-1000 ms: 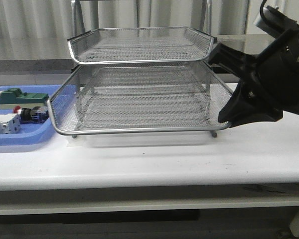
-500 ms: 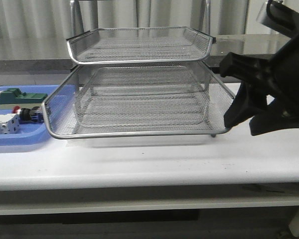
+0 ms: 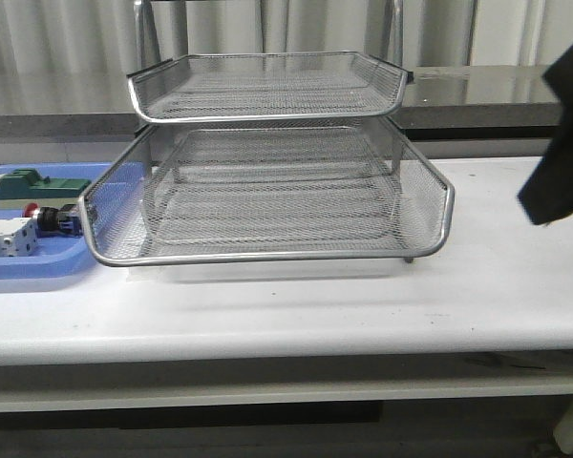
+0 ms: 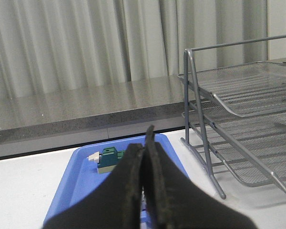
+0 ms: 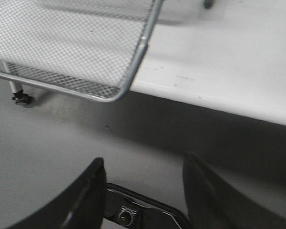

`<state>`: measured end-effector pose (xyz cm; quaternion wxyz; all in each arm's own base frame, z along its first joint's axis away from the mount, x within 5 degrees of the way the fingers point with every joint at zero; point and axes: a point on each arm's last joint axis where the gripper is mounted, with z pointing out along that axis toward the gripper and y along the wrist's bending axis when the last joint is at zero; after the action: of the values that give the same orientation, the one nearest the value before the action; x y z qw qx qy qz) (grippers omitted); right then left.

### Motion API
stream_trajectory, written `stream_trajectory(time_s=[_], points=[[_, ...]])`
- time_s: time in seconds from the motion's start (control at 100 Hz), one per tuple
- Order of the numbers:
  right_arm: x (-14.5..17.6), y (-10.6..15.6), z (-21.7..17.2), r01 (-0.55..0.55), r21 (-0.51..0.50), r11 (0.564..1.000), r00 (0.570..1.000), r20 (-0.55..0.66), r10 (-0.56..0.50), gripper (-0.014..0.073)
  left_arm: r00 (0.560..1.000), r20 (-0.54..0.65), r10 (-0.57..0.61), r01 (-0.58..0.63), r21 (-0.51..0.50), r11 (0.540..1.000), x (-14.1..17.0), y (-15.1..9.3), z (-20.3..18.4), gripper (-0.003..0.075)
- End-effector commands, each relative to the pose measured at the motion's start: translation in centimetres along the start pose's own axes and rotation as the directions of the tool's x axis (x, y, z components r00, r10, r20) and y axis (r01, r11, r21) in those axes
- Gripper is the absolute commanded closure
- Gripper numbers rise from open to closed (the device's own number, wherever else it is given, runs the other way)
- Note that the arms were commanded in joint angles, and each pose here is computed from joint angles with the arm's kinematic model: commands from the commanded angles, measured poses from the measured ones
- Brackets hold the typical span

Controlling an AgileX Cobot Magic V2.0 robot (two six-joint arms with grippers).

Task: Place button on rack with both arms

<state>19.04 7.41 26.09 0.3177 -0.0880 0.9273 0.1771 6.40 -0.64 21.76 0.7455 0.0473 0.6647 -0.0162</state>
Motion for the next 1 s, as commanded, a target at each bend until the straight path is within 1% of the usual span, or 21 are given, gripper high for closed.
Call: stream_trajectory(time_s=[0.0,0.11,0.21,0.28,0.38,0.53,0.63,0.68,0.75,0.92,0.99], points=[[-0.6,-0.8,-2.6,0.02,0.073,0.997,0.997,0.072,-0.025,0.0209,0.999,0.029,-0.014,0.014,0.008,1.0,0.6,-0.1,0.0,0.0741],[-0.5,-1.9,-5.5,0.008,0.176,0.984,0.993,0.116,-0.028,0.0209,0.999,0.029,-0.014,0.014,0.008,1.0,0.6,-0.1,0.0,0.0741],[-0.1,-2.0,-8.2,0.023,0.249,0.968,0.984,0.167,-0.066,0.0211,0.999,0.029,-0.014,0.014,0.008,1.0,0.6,-0.1,0.0,0.0741],[0.3,-1.8,-9.9,0.041,0.277,0.96,0.976,0.194,-0.098,0.021,0.999,0.029,-0.014,0.014,0.008,1.0,0.6,-0.1,0.0,0.0741],[1.5,-1.5,-11.5,0.06,0.304,0.951,0.971,0.203,-0.126,0.021,0.999,0.029,-0.014,0.014,0.008,1.0,0.6,-0.1,0.0,0.0741],[3.1,-1.5,-13.4,0.017,0.347,0.938,0.971,0.219,-0.098,0.0212,0.999,0.029,-0.014,0.014,0.008,1.0,0.6,-0.1,0.0,0.0741],[3.9,-1.5,-14.6,0.002,0.385,0.923,0.961,0.255,-0.108,0.0213,0.999,0.029,-0.014,0.014,0.008,1.0,0.6,-0.1,0.0,0.0741],[4.2,-1.4,-15.2,-0.005,0.395,0.919,0.954,0.278,-0.114,0.023,0.999,0.029,-0.014,0.014,0.008,1.0,0.6,-0.1,0.0,0.0741],[4.6,-1.3,-15.8,-0.006,0.397,0.918,0.943,0.308,-0.127,0.0302,0.999,0.029,-0.014,0.014,0.008,1.0,0.6,-0.1,0.0,0.0741],[5.2,-1.0,-16.5,-0.01,0.395,0.919,0.928,0.346,-0.138,0.057,0.999,0.029,-0.014,0.014,0.008,1.0,0.6,-0.1,0.0,0.0741],[5.3,-1.0,-16.6,-0.011,0.395,0.919,0.929,0.345,-0.138,0.0664,0.999,0.029,-0.014,0.014,0.008,1.0,0.6,-0.1,0.0,0.0741]])
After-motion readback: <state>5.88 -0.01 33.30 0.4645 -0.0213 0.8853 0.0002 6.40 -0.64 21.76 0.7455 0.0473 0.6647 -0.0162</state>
